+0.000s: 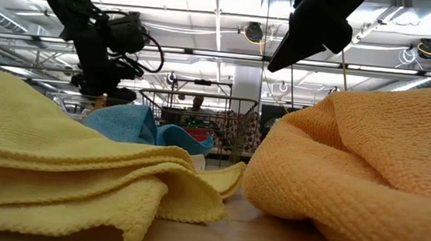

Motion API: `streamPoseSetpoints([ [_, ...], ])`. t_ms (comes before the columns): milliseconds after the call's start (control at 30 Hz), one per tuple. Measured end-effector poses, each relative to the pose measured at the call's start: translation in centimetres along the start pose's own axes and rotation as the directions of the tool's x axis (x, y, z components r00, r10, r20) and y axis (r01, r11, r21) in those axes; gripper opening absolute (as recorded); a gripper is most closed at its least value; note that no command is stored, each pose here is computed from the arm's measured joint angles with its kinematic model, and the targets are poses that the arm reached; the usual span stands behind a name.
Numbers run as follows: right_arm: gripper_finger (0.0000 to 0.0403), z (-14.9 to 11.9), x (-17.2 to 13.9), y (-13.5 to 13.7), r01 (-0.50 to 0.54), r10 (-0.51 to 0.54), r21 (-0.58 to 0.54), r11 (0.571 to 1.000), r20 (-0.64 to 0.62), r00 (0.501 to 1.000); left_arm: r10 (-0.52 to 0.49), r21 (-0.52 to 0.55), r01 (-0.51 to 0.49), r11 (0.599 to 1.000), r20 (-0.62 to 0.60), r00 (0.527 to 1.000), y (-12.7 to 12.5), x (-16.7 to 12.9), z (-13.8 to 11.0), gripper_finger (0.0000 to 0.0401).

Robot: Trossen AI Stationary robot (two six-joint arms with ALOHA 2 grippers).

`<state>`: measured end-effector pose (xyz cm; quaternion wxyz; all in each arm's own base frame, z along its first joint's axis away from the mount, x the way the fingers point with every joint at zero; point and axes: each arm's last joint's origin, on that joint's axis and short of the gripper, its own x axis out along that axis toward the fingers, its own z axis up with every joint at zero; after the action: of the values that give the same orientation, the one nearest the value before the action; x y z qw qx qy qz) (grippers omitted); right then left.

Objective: Sort microfiber towel by color & place in baskets
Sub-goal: Put the top orange microfiber cloth into the left transparent bin

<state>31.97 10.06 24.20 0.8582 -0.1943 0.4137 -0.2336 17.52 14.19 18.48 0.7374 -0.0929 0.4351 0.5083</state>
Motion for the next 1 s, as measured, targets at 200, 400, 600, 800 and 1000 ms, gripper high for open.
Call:
streamPoseSetpoints([
  [200,0.0134,0.0,0.0,0.0,0.001,-0.001,0.0,1.0,0.0,1.0,-0.008,-0.031,0.008,0.999,0.008,1.0,0.7,-1.5,0.6,0.0306],
  [400,0.0134,0.0,0.0,0.0,0.001,-0.001,-0.005,1.0,-0.001,1.0,-0.065,-0.026,0.067,0.997,0.073,0.995,1.2,-2.8,1.0,0.0306],
  [600,0.0134,0.0,0.0,0.0,0.005,-0.005,-0.016,1.0,0.0,1.0,-0.049,-0.032,0.052,0.998,0.076,0.996,1.5,-3.0,1.0,0.0306],
  [800,0.0134,0.0,0.0,0.0,0.005,-0.005,-0.029,1.0,0.001,1.0,-0.09,-0.004,0.091,0.996,0.038,0.995,1.4,-2.9,0.7,0.0306],
  [1000,0.0134,0.0,0.0,0.0,0.006,-0.005,-0.029,1.0,0.002,1.0,-0.064,-0.021,0.067,0.998,0.133,0.989,1.4,-3.8,1.6,0.0306],
])
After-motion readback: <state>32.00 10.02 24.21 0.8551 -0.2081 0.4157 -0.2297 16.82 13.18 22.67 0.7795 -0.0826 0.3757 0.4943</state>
